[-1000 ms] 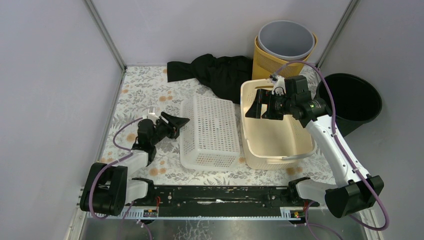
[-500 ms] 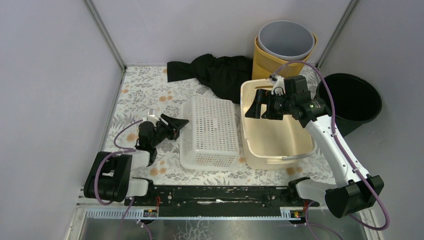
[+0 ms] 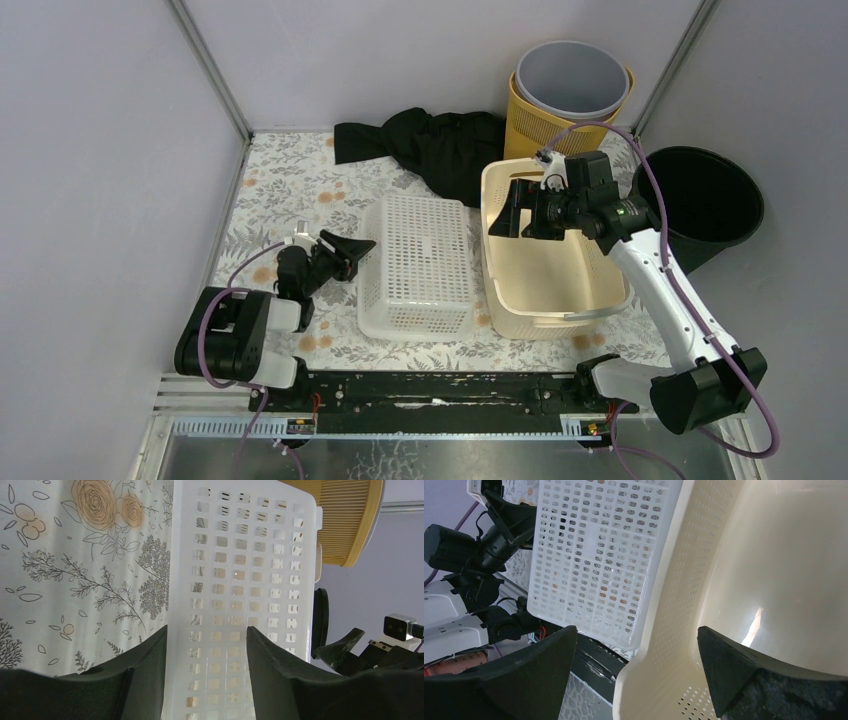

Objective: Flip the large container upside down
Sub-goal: Turn the container upside down at the center of the board.

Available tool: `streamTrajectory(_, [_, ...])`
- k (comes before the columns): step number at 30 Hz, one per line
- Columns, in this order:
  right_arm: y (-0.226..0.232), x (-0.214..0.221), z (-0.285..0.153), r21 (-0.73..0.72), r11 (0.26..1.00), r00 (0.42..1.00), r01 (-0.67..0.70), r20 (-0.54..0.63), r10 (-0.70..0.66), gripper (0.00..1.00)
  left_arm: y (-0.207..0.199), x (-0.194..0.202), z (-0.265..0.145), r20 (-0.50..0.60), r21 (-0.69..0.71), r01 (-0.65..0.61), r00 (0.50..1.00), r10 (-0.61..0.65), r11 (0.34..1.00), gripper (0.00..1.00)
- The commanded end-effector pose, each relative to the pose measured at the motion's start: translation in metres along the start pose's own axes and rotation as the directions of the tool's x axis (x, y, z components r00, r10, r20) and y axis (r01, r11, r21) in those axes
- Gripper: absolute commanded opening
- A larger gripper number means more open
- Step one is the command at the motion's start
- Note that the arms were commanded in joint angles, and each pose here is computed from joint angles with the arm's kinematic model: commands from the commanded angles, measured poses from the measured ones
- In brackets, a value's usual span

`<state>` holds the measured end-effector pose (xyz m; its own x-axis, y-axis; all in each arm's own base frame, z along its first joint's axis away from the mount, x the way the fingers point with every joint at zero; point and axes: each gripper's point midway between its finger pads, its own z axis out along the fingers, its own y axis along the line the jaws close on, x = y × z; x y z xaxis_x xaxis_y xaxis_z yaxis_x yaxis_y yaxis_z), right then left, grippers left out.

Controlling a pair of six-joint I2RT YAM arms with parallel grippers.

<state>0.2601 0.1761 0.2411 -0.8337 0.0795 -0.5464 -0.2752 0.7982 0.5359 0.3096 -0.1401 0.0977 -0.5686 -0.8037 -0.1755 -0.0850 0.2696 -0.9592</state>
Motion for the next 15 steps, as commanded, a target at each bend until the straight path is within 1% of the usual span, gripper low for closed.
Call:
streamTrajectory(1, [0.007, -0.007, 0.000, -0.014, 1.000, 1.000, 0.019, 0.022, -0.018, 0.97, 0.038, 0.000, -0.005, 0.023, -0.123, -0.028, 0.999, 0.031, 0.992, 0.59])
streamTrajectory(15, [0.010, -0.006, 0.002, -0.014, 0.999, 0.999, 0.028, 0.014, -0.028, 0.97, 0.051, -0.007, -0.012, 0.086, -0.181, -0.031, 0.995, 0.047, 0.983, 0.60])
